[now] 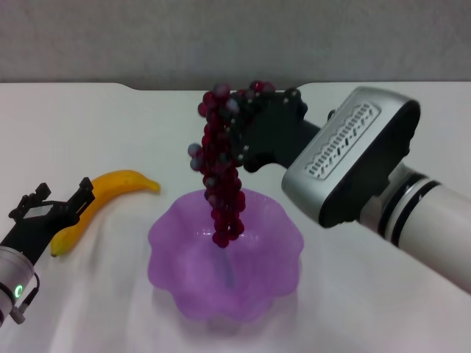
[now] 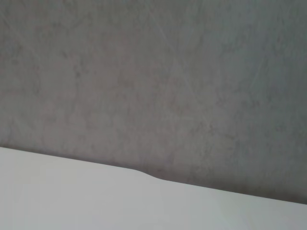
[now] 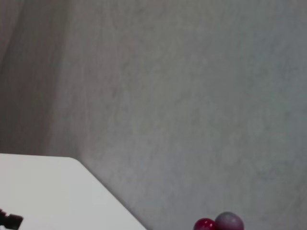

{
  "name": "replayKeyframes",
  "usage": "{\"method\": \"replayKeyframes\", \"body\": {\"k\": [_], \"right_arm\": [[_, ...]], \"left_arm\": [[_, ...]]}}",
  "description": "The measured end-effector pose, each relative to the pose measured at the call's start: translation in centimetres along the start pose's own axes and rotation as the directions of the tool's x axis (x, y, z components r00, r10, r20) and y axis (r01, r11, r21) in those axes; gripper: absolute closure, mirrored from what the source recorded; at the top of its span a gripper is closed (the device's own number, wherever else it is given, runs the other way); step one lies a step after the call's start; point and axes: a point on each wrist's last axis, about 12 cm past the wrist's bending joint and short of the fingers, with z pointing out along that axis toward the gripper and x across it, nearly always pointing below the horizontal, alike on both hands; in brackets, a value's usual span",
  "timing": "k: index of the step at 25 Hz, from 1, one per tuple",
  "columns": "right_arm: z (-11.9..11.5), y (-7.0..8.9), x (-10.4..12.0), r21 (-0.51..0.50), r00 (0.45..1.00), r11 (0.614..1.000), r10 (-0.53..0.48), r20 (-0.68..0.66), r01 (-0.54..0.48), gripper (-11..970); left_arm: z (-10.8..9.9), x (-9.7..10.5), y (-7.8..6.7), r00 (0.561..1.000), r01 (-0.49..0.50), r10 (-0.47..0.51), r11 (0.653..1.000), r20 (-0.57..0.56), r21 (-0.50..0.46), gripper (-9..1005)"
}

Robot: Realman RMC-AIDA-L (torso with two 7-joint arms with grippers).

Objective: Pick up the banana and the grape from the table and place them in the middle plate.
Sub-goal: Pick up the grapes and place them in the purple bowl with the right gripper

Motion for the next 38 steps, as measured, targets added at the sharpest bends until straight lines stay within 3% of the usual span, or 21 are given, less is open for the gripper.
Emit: {"method": "replayKeyframes", "body": {"k": [7,19,27,34,36,38], "right_arm": [[0.3,1.9,1.8,-0.018,0.998,0.999,0.049,-0.023,-0.05,807],[-0.6,3.8,5.7,0.038,0.994,0.996,0.085,-0.065,-0.082,803],[-0.7,4.0,7.3,0.056,0.989,0.991,0.124,-0.078,-0.119,801],[-0.1,4.5,8.2,0.011,0.988,0.994,0.109,-0.112,-0.109,800],[0.2,4.8,8.4,-0.007,0.989,0.995,0.093,-0.118,-0.095,620],[0.3,4.9,8.6,-0.017,0.99,0.997,0.075,-0.117,-0.078,577]], "left_arm": [[-0.1,0.0,0.1,1.0,0.002,-0.002,1.0,0.0,-0.003,118],[-0.2,0.1,0.2,1.0,0.005,-0.005,1.0,-0.003,-0.013,118],[-0.1,0.3,0.3,1.0,0.005,-0.005,1.0,-0.02,-0.02,118],[0.0,0.3,0.2,1.0,0.004,-0.005,1.0,-0.021,-0.019,117],[0.0,0.2,0.2,1.0,0.004,-0.005,1.0,-0.02,-0.019,117],[0.1,0.2,0.2,1.0,0.004,-0.005,1.0,-0.018,-0.017,117]]}}
